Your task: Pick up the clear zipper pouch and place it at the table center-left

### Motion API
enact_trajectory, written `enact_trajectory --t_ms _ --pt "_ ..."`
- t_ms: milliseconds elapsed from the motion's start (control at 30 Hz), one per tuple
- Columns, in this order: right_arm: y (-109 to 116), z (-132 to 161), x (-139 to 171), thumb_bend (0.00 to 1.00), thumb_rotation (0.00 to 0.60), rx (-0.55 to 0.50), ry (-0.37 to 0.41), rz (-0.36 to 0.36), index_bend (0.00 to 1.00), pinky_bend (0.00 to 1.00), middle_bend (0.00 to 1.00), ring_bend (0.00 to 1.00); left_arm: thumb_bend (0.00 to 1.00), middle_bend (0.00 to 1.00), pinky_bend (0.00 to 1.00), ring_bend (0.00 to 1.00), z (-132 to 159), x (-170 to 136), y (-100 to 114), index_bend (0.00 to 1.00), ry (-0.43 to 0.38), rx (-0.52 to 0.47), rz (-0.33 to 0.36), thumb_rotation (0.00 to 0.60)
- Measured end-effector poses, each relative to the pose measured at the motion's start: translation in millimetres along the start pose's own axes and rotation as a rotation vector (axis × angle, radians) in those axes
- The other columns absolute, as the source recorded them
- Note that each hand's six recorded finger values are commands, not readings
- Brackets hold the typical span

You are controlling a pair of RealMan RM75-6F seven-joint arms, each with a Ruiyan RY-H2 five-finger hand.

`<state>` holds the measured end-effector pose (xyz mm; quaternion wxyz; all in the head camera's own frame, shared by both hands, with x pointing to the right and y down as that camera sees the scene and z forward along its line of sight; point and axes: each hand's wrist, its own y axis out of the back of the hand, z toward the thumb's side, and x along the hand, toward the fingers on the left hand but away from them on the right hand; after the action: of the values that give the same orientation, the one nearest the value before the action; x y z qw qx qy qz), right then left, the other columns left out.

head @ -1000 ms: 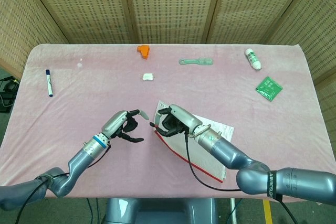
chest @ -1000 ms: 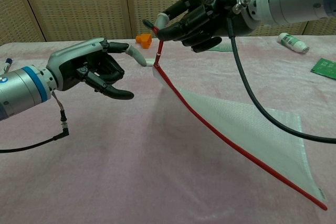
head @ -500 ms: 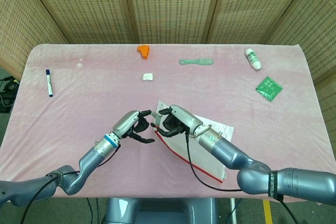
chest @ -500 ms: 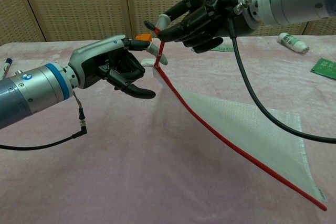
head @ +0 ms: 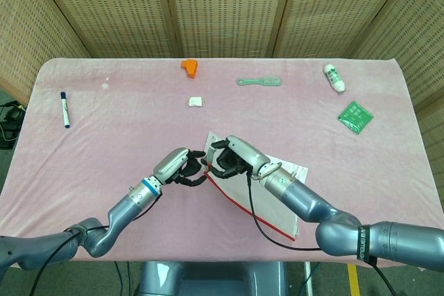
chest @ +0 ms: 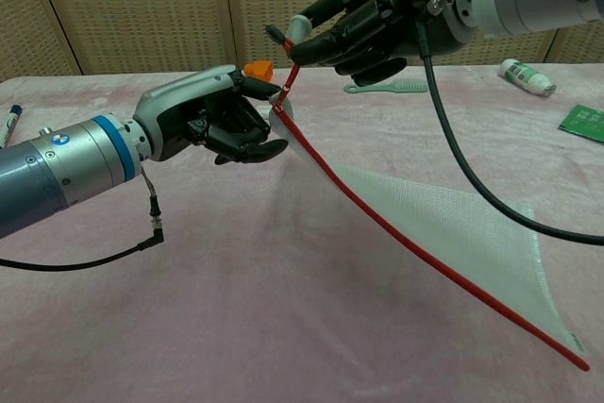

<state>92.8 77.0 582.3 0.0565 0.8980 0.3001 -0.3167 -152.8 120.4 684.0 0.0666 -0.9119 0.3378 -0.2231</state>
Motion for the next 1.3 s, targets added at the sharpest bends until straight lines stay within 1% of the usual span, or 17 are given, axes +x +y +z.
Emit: enact_trajectory --t_ms 133,200,333,433,533,633,867,1300 --pt "1 -1 3 0.79 0.600 0.013 0.004 -0.003 0.77 1.00 0.99 0.94 0.51 0.95 0.79 0.81 2 2 4 0.70 -0.001 -0.024 0.030 0.600" --pt "1 -1 4 0.79 0.600 0.021 0.007 -0.004 0.77 1.00 0.99 0.94 0.54 0.95 0.79 0.81 3 3 4 0.73 0.001 -0.047 0.041 0.600" --pt "0 -4 7 0.79 0.600 0.052 0.016 -0.005 0.77 1.00 0.99 0.94 0.60 0.95 0.79 0.81 4 5 7 0.78 0.001 -0.075 0.061 0.600" --pt "0 -4 8 0.79 0.600 0.090 0.032 -0.015 0.77 1.00 0.99 0.94 0.62 0.95 0.79 0.81 6 6 9 0.80 0.002 -0.098 0.074 0.600" --pt "0 -6 10 0.79 0.600 0.150 0.054 -0.033 0.77 1.00 0.99 0.94 0.63 0.95 0.79 0.81 8 6 12 0.82 0.004 -0.133 0.086 0.600" --pt "-3 -11 11 0.79 0.600 0.191 0.057 -0.044 0.77 1.00 0.99 0.94 0.63 0.95 0.79 0.81 11 7 15 0.83 0.003 -0.172 0.095 0.600" --pt "-8 -16 9 0.79 0.600 0.208 0.051 -0.048 0.77 1.00 0.99 0.94 0.64 0.95 0.79 0.81 20 6 24 0.84 -0.009 -0.215 0.119 0.600" --pt "-10 -19 7 0.79 0.600 0.244 0.044 -0.051 0.77 1.00 0.99 0.94 0.65 0.95 0.79 0.81 26 5 38 0.85 -0.017 -0.300 0.158 0.600"
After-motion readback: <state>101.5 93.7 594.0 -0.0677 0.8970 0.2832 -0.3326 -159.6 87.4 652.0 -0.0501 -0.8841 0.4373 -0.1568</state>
